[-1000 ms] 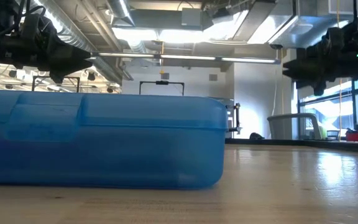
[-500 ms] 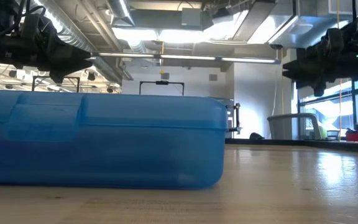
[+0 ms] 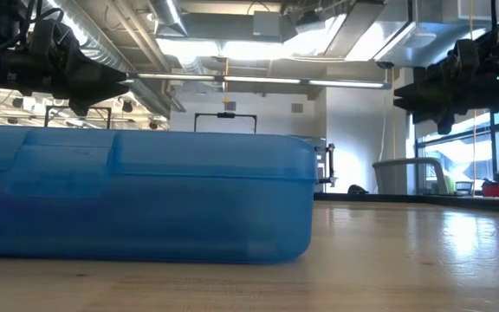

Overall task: Pick & place school supplies into a supply box
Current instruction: Return to Home Position

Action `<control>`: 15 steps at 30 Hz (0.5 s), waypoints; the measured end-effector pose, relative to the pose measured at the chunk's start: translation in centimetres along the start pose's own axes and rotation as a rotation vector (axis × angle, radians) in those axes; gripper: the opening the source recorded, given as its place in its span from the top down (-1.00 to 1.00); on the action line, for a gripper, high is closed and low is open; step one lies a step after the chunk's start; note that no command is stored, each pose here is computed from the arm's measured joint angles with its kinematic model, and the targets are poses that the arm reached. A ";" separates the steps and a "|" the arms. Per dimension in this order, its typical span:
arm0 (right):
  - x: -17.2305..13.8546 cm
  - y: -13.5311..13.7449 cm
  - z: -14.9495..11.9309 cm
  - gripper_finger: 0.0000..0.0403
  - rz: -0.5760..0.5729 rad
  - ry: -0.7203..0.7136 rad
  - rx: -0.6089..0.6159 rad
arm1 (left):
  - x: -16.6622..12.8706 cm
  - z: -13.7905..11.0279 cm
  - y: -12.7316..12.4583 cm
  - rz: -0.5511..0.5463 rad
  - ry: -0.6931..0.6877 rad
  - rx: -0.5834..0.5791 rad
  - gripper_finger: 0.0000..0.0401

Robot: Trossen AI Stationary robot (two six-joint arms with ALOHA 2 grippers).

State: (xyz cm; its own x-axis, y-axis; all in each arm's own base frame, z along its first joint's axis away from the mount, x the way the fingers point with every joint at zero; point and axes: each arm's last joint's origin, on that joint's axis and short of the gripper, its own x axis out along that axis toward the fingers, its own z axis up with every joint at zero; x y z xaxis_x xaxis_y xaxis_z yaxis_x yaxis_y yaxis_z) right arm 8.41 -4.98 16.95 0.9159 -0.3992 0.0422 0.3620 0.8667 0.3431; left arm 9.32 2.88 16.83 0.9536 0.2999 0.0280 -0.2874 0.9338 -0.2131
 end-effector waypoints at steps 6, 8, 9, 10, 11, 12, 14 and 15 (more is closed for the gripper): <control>0.0 0.0 0.0 0.38 0.000 0.000 0.000 | 0.0 0.0 0.0 0.000 0.000 0.000 0.17; 0.0 0.0 0.0 0.38 0.000 0.000 0.000 | 0.0 0.0 0.0 0.000 0.000 0.000 0.17; 0.0 0.0 0.0 0.38 0.000 0.000 0.000 | 0.0 0.0 0.0 0.000 0.000 0.000 0.17; 0.0 0.0 0.0 0.38 0.001 0.000 0.000 | 0.0 0.0 0.0 0.000 0.000 0.000 0.18; 0.0 0.0 0.0 0.38 0.001 0.000 0.000 | 0.0 0.0 0.0 0.000 0.000 0.000 0.18; 0.0 0.0 0.0 0.38 0.001 0.000 0.000 | 0.0 0.0 0.0 0.000 0.000 0.000 0.19; 0.0 0.0 0.0 0.38 0.001 0.000 0.000 | 0.0 0.0 0.0 0.000 0.000 0.000 0.19; 0.0 0.0 0.0 0.38 0.001 0.000 0.000 | 0.0 0.0 0.0 0.000 0.000 0.000 0.19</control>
State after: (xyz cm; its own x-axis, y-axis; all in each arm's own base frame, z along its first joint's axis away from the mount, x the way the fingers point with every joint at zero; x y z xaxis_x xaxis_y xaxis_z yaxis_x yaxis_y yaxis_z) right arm 8.41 -4.97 16.95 0.9162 -0.3984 0.0422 0.3612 0.8671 0.3431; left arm 9.32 2.88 16.84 0.9535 0.3000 0.0284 -0.2874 0.9338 -0.2131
